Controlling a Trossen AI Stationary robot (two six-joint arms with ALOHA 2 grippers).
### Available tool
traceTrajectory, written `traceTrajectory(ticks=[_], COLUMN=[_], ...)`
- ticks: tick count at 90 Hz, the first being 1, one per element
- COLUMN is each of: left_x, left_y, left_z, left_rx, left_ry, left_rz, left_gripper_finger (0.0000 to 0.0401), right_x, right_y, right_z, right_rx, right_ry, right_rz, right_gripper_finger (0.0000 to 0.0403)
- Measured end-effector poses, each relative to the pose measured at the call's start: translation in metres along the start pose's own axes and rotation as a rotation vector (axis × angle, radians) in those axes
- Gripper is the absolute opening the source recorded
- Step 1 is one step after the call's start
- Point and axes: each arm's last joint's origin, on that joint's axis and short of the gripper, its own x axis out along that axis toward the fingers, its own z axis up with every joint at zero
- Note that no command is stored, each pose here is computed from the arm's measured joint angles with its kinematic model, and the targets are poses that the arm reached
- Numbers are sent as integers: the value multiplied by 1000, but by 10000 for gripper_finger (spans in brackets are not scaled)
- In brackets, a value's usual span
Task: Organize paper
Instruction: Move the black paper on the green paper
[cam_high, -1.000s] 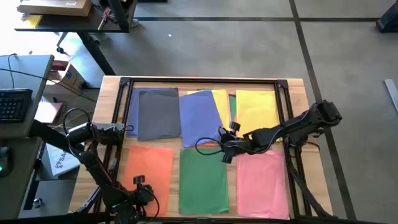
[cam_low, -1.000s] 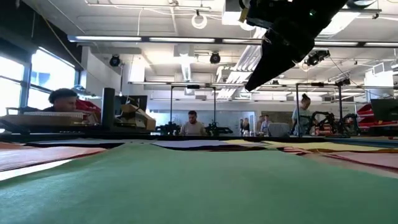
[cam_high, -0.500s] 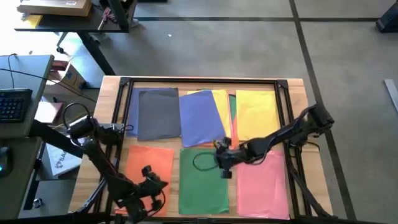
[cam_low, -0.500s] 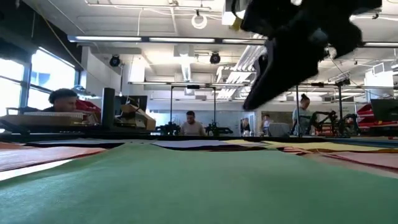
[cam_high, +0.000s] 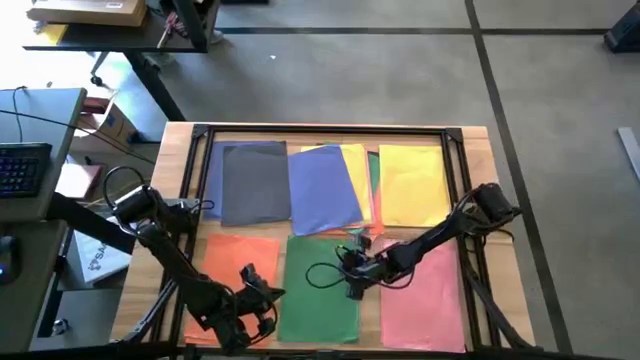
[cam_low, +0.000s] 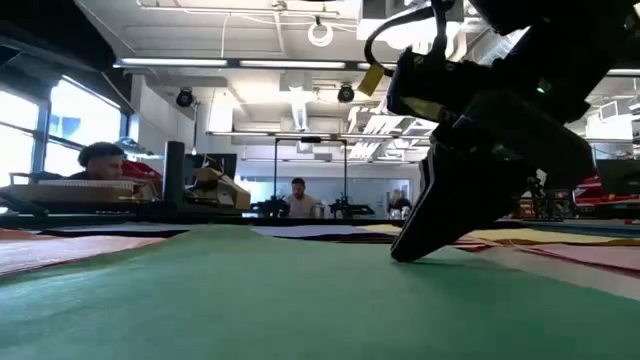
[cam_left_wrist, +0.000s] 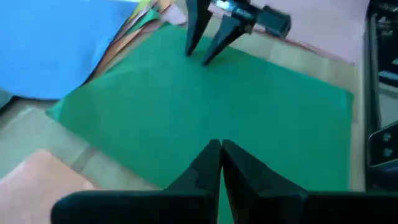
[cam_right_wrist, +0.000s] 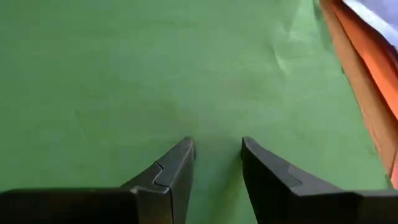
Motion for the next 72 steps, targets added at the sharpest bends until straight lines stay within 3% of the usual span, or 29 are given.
traceTrajectory(ticks=[39,72], left_x=[1,8], left_y=[-2,1], left_z=[3,7], left_rx=[17,30], left_ry=[-13,-9], left_rz=[-12,7], left_gripper_finger=[0,5], right_x=[-8,-44], right_y=[16,14], right_z=[-7,19], right_rx=[-47,-56], right_ry=[-54,-178], right_rz=[0,44], right_gripper_finger=[119,119])
